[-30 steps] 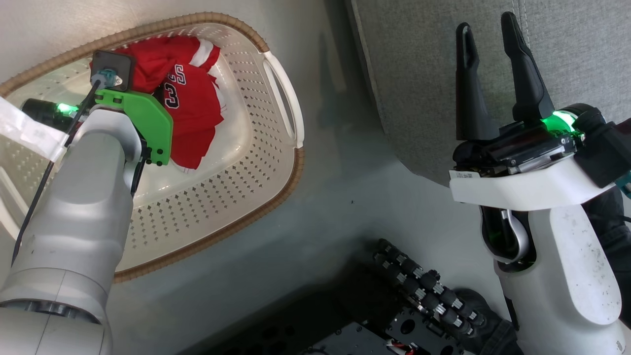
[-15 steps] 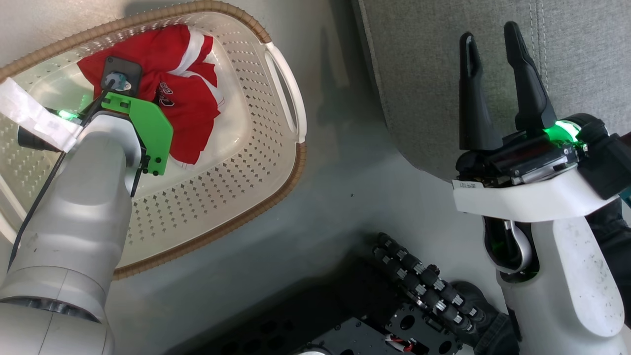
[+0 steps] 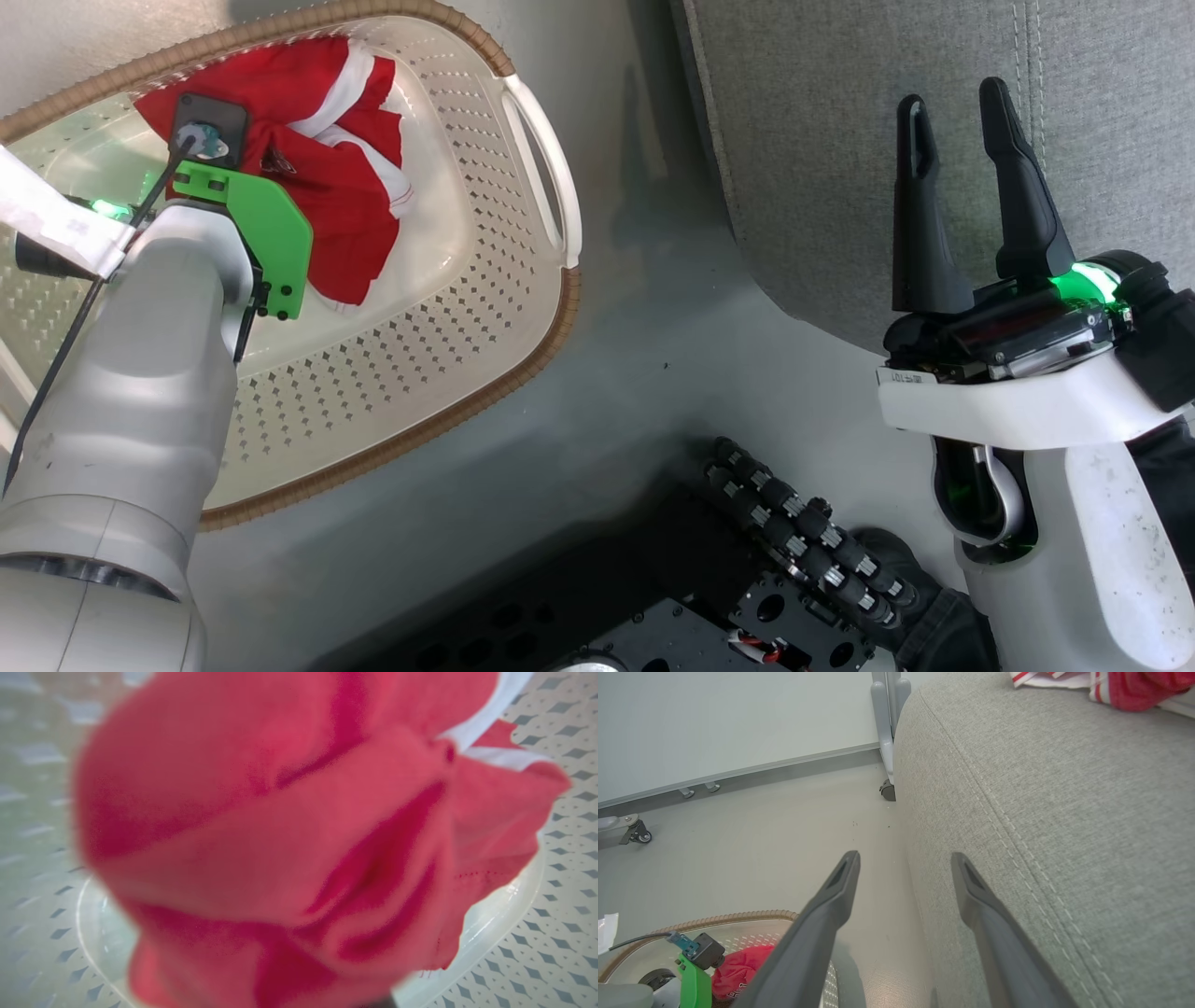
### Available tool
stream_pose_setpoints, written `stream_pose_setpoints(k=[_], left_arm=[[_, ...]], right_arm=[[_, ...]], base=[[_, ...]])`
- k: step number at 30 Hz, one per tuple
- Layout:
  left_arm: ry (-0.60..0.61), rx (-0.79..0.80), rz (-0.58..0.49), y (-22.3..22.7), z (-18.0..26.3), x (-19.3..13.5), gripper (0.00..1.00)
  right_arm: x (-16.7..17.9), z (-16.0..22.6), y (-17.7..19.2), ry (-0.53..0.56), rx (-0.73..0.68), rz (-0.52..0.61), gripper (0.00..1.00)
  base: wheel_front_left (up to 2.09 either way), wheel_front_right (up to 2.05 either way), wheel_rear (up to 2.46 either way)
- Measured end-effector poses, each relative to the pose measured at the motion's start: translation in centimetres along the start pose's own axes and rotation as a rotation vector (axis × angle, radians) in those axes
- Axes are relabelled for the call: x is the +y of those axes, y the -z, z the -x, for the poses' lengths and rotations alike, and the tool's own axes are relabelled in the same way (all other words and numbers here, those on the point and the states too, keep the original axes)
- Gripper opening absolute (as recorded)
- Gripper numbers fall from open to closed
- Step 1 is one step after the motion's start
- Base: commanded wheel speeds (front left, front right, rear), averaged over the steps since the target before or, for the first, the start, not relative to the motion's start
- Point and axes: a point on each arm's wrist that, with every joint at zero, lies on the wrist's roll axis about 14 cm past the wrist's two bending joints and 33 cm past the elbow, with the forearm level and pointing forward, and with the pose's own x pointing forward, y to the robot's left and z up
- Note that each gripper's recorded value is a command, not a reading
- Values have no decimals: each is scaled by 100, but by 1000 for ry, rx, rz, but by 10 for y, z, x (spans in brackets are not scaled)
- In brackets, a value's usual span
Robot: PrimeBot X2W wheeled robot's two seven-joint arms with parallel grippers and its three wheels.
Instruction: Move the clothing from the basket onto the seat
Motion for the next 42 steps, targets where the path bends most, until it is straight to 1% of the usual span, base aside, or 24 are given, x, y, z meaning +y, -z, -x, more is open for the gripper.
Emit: stream_pose_setpoints(k=[6, 14, 18, 21, 23, 26, 31, 35, 42], left_arm=[[-9, -47, 11, -9, 2, 5, 0], [10, -157, -40, -27, 12, 0, 0], [39, -219, -59, -33, 22, -13, 0], [88, -263, -71, -39, 33, -36, 0], [109, -299, -75, -45, 44, -47, 0], [118, -345, -72, -55, 62, -55, 0], [108, -437, -62, -76, 96, -56, 0], [100, -551, -58, -101, 132, -60, 0], [49, -752, -73, -133, 205, -57, 0]], right_arm=[[0, 0, -3, -2, -7, 1, 100], [11, -6, -16, -40, -43, 8, 100], [13, -8, -25, -51, -63, 26, 100], [12, -5, -31, -51, -74, 44, 100], [12, -3, -36, -49, -81, 54, 100], [12, 2, -41, -49, -88, 65, 100], [17, 10, -52, -57, -112, 69, 100], [20, 16, -64, -63, -133, 72, 100], [33, 27, -90, -90, -176, 72, 100]], base=[[0, 0, 0], [0, 0, 0], [0, 0, 0], [0, 0, 0], [0, 0, 0], [0, 0, 0], [0, 0, 0], [0, 0, 0], [0, 0, 0]])
